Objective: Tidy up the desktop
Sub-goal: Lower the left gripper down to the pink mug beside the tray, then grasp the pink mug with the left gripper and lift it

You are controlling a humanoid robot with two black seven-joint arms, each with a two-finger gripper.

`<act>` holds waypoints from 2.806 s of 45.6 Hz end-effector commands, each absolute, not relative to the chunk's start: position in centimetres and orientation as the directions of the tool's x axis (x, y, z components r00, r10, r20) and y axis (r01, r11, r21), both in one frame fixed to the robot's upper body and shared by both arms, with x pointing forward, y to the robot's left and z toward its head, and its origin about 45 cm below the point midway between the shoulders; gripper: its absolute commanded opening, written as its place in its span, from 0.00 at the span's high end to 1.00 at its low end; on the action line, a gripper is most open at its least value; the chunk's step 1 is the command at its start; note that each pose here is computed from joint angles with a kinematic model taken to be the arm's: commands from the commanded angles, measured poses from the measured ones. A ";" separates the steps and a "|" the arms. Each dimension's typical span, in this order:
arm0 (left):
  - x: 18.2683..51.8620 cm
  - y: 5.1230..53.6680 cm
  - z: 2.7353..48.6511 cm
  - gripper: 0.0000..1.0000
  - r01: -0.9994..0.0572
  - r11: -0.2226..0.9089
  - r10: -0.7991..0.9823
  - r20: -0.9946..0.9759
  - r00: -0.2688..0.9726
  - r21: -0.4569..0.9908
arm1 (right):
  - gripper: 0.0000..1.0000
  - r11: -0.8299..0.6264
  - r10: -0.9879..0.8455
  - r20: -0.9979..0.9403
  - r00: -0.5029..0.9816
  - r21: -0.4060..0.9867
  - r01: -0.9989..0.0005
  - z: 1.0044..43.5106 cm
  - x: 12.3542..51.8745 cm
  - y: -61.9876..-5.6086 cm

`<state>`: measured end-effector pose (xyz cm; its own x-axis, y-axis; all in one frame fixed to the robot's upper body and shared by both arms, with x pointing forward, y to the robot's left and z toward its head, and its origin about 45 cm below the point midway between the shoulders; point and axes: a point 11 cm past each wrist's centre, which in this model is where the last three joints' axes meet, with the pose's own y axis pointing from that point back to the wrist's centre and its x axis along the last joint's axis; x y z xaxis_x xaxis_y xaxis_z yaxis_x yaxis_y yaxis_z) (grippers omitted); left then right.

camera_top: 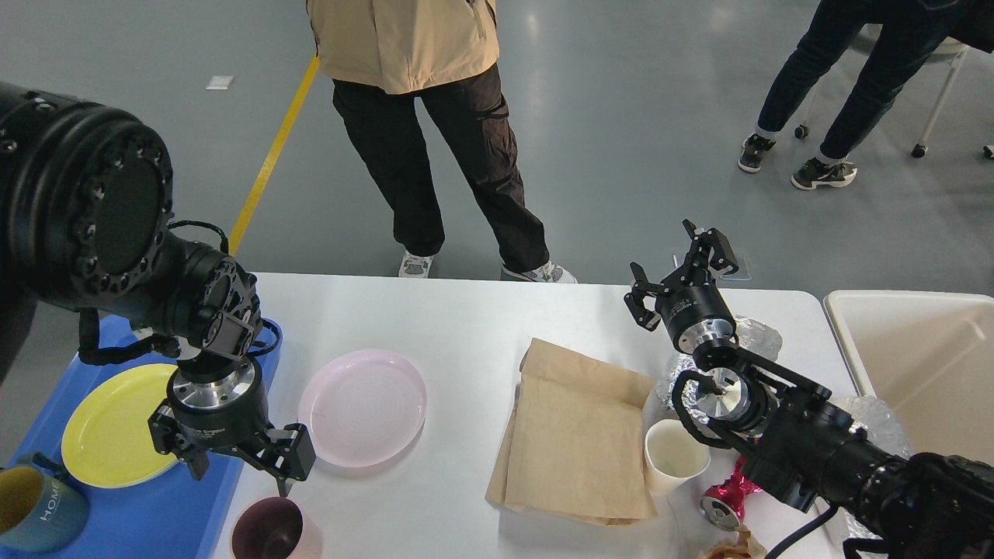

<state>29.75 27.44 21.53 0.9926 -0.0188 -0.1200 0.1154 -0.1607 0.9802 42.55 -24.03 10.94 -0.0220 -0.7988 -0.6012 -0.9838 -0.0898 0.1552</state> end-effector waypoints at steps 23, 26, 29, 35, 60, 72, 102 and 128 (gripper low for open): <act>26.8 27.8 19.7 0.01 0.201 -0.137 0.176 -0.176 0.969 0.970 | 0.00 -0.090 -0.799 -0.601 -0.022 0.155 -0.984 10.9 42.5 -24.0; 26.6 28.0 19.7 0.01 0.208 -0.151 0.177 -0.181 0.967 0.966 | 0.00 -0.089 -0.800 -0.600 -0.022 0.155 -0.984 11.0 42.6 -24.1; 26.6 27.9 19.6 0.01 0.203 -0.162 0.162 -0.177 0.971 0.966 | 0.00 -0.090 -0.799 -0.601 -0.022 0.155 -0.984 10.9 42.5 -24.0; 26.6 27.9 19.0 0.01 0.180 -0.175 0.140 -0.156 0.978 0.968 | 0.00 -0.089 -0.800 -0.600 -0.022 0.155 -0.984 11.0 42.6 -24.1; 25.4 29.1 16.6 0.02 0.126 -0.268 0.062 -0.113 0.992 0.955 | 0.00 -0.090 -0.799 -0.601 -0.022 0.155 -0.984 10.9 42.5 -24.0; 25.6 29.0 15.8 0.02 0.063 -0.264 0.039 -0.054 0.998 0.962 | 0.00 -0.090 -0.799 -0.601 -0.022 0.155 -0.984 10.9 42.5 -24.0; 24.2 30.6 13.9 0.07 0.049 -0.294 0.038 -0.039 0.999 0.955 | 0.00 -0.089 -0.800 -0.600 -0.022 0.155 -0.984 11.0 42.6 -24.1; 23.6 30.8 12.4 0.13 -0.004 -0.289 0.020 0.011 1.000 0.957 | 0.00 -0.089 -0.800 -0.600 -0.022 0.155 -0.984 11.0 42.6 -24.1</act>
